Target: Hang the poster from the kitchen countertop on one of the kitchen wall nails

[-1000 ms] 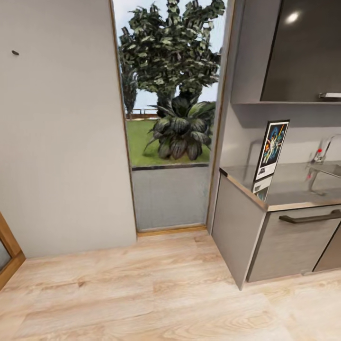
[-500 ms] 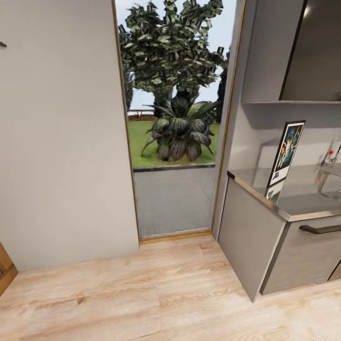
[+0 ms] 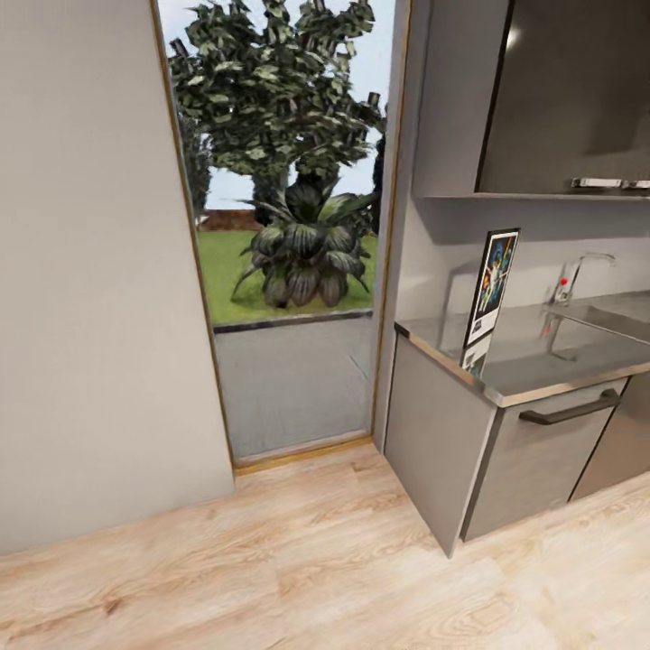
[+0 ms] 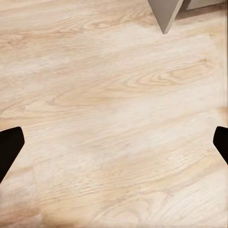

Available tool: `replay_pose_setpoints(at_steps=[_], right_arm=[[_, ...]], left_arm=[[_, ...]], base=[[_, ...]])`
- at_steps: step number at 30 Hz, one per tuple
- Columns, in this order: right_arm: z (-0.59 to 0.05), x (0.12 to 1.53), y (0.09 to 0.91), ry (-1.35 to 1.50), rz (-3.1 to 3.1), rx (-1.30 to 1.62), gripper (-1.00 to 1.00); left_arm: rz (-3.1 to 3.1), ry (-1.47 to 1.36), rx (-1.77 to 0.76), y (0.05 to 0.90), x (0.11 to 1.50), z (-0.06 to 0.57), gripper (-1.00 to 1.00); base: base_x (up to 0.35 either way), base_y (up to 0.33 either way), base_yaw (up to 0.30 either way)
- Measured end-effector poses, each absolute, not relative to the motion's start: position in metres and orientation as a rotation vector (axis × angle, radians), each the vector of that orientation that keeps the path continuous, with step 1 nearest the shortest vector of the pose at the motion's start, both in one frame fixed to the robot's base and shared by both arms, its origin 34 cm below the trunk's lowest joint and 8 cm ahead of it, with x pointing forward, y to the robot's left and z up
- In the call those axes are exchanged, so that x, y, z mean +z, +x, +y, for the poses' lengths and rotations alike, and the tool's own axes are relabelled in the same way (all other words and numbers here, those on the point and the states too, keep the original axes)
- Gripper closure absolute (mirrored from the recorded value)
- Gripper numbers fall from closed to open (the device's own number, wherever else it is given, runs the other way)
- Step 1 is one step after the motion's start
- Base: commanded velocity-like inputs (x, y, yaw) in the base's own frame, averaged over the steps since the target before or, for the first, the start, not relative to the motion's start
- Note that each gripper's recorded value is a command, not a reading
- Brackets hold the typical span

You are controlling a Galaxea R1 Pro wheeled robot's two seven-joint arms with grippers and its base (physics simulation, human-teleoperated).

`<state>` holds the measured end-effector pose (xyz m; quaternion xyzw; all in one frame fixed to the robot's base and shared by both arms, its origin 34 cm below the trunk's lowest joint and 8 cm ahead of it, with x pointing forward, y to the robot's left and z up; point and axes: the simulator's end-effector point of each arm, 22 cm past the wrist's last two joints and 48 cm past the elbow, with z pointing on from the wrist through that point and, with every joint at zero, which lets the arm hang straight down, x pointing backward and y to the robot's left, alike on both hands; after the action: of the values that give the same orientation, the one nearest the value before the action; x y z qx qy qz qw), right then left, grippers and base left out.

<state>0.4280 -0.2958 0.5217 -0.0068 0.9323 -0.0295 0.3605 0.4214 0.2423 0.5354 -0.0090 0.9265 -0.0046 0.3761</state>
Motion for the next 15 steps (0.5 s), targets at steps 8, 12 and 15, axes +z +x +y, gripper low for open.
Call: replay_pose_setpoints(at_steps=[8, 12, 15], right_arm=[[-0.2955, 0.5217, 0.4280, -0.018, 2.402, -0.076, -1.00], [-0.2957, 0.5218, 0.4279, -0.017, 2.402, -0.076, -1.00], [-0.2957, 0.5217, 0.4279, -0.017, 2.402, -0.076, -1.00]], left_arm=[[2.370, -0.023, -0.012, 0.4212, 0.5355, 0.2424, -1.00], [2.370, -0.023, -0.012, 0.4212, 0.5354, 0.2423, -1.00], [2.370, -0.023, -0.012, 0.4212, 0.5354, 0.2423, -1.00]], base=[[0.179, 0.212, -0.033], [0.200, 0.242, -0.163], [0.201, 0.245, -0.247]])
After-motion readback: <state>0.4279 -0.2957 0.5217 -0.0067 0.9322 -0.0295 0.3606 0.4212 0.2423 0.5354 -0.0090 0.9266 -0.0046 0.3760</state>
